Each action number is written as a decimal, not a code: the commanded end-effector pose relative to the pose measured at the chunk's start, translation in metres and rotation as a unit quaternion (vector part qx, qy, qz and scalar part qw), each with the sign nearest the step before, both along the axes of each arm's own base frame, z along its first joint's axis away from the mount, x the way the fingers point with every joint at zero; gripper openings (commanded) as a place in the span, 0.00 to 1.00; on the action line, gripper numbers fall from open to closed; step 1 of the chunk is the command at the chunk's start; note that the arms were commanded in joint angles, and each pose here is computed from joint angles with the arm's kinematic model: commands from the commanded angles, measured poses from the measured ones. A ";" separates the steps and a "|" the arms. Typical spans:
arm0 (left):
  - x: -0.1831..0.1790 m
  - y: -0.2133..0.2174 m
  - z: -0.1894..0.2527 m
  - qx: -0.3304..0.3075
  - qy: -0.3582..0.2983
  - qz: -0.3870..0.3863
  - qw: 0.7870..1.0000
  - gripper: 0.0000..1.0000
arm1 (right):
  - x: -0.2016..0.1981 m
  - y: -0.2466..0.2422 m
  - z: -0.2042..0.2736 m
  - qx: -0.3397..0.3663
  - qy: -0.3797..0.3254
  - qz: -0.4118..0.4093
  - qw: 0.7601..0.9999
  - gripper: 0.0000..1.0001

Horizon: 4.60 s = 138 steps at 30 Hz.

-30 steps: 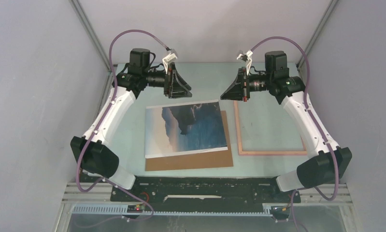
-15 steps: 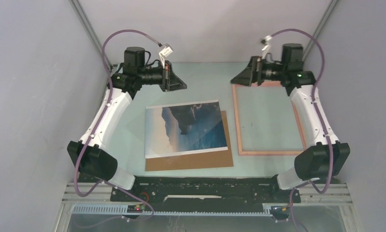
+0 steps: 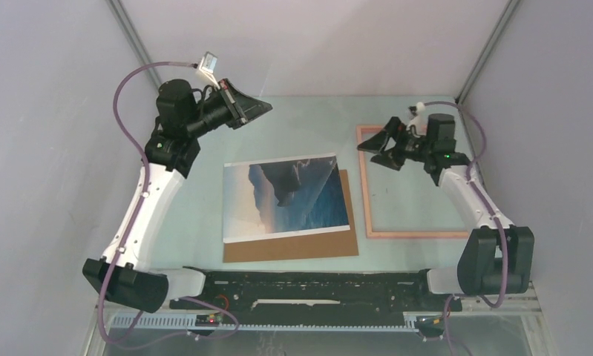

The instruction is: Put the photo into the frame

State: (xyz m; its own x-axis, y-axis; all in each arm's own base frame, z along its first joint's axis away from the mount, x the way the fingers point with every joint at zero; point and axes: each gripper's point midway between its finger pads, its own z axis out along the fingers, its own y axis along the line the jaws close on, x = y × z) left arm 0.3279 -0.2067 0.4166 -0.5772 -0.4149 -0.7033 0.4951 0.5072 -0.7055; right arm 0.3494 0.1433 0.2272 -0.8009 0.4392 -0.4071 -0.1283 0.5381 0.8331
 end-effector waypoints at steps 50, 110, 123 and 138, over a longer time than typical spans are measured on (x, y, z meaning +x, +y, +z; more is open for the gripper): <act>-0.013 0.051 0.051 -0.321 0.001 0.134 0.937 0.00 | -0.060 0.062 0.114 0.293 -0.179 0.167 0.924 0.54; -0.004 0.048 -0.124 -0.154 0.123 0.193 0.961 0.93 | -0.029 0.029 0.086 0.102 -0.161 0.164 0.968 0.00; -0.045 0.066 -0.199 0.023 0.144 0.176 0.974 1.00 | 0.007 -0.080 -0.019 0.051 0.025 0.083 0.995 0.00; -0.055 0.034 -0.203 0.111 0.093 0.095 0.985 0.98 | 0.012 -0.161 -0.058 -0.057 0.063 0.032 0.996 0.00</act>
State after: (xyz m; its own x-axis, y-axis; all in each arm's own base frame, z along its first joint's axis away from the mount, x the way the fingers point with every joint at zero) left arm 0.2684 -0.1642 0.1941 -0.6570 -0.4394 -0.6126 0.1593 0.7133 -0.6825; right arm 0.3644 -0.0140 0.1629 -0.8808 0.3840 -0.2770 0.0002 0.5854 0.8108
